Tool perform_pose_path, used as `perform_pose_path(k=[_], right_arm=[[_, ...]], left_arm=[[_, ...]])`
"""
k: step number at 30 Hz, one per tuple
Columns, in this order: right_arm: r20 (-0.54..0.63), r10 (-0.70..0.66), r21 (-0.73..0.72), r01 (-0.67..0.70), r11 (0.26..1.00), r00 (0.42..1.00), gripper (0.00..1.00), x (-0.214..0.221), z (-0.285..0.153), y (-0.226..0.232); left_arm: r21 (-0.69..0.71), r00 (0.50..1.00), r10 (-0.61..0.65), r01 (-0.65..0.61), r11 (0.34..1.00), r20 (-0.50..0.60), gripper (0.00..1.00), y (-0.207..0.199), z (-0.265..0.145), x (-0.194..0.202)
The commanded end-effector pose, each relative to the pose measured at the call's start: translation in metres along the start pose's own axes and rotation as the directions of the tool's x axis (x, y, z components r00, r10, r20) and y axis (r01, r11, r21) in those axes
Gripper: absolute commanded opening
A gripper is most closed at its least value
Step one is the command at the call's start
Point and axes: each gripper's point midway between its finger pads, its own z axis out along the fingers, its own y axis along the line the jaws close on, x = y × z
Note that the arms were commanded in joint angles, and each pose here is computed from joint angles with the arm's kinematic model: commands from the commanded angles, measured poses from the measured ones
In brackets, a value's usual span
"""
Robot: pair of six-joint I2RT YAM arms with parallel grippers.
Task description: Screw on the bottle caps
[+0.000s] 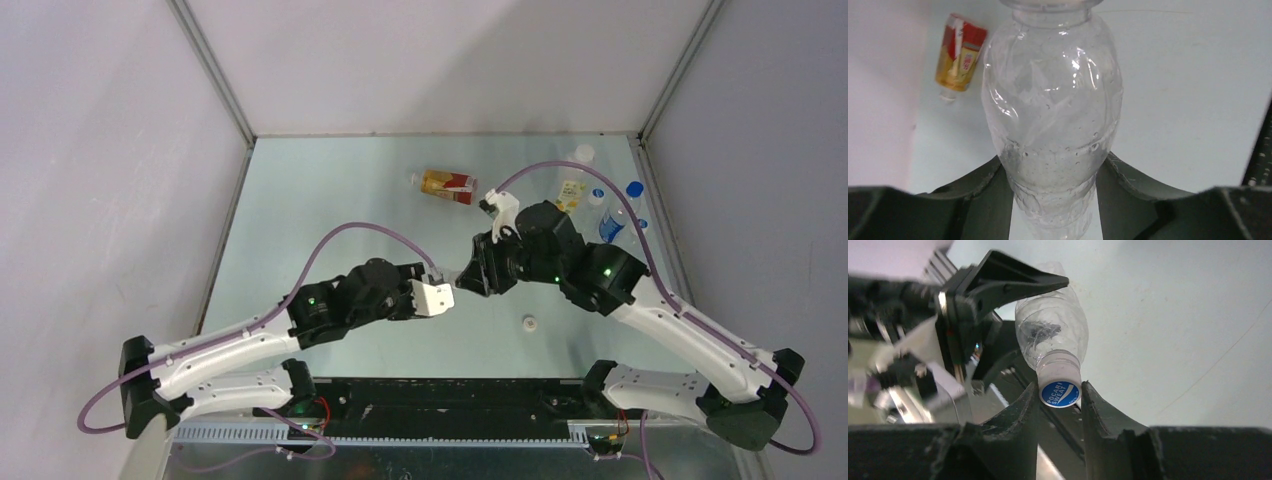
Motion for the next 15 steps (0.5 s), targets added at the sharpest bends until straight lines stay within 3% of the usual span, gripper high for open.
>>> perform_pose_path(k=[1, 2, 4, 5, 7, 12, 15], right_arm=[[0.144, 0.400, -0.002, -0.404, 0.915, 0.905, 0.00, -0.041, 0.011, 0.007], [0.163, 0.398, -0.031, -0.398, 0.917, 0.903, 0.03, -0.048, 0.009, 0.011], [0.190, 0.332, -0.083, -0.322, 0.943, 0.924, 0.19, -0.059, 0.003, 0.019], [0.205, 0.260, -0.086, -0.247, 0.965, 0.944, 0.33, -0.061, 0.001, 0.019], [0.242, 0.143, -0.093, -0.123, 0.988, 0.960, 0.50, -0.066, -0.008, 0.022], [0.311, -0.142, -0.113, 0.185, 0.976, 0.940, 0.63, -0.066, -0.033, 0.030], [0.342, -0.367, -0.167, 0.440, 0.882, 0.865, 0.64, -0.056, -0.048, 0.045]], left_arm=[[-0.215, 0.981, 0.065, -0.025, 0.976, 0.182, 0.18, 0.042, -0.015, -0.052], [-0.205, 0.982, 0.072, -0.035, 0.978, 0.177, 0.18, 0.039, -0.013, -0.050], [-0.167, 0.985, 0.084, -0.058, 0.984, 0.151, 0.18, 0.031, -0.010, -0.044], [-0.146, 0.987, 0.088, -0.069, 0.987, 0.131, 0.18, 0.027, -0.008, -0.039], [-0.088, 0.987, 0.084, -0.073, 0.993, 0.134, 0.17, 0.016, -0.006, -0.036], [0.119, 0.986, -0.017, -0.003, 0.993, 0.165, 0.17, -0.009, -0.009, -0.029], [0.224, 0.982, -0.068, 0.028, 0.974, 0.174, 0.17, -0.021, -0.014, -0.030]])
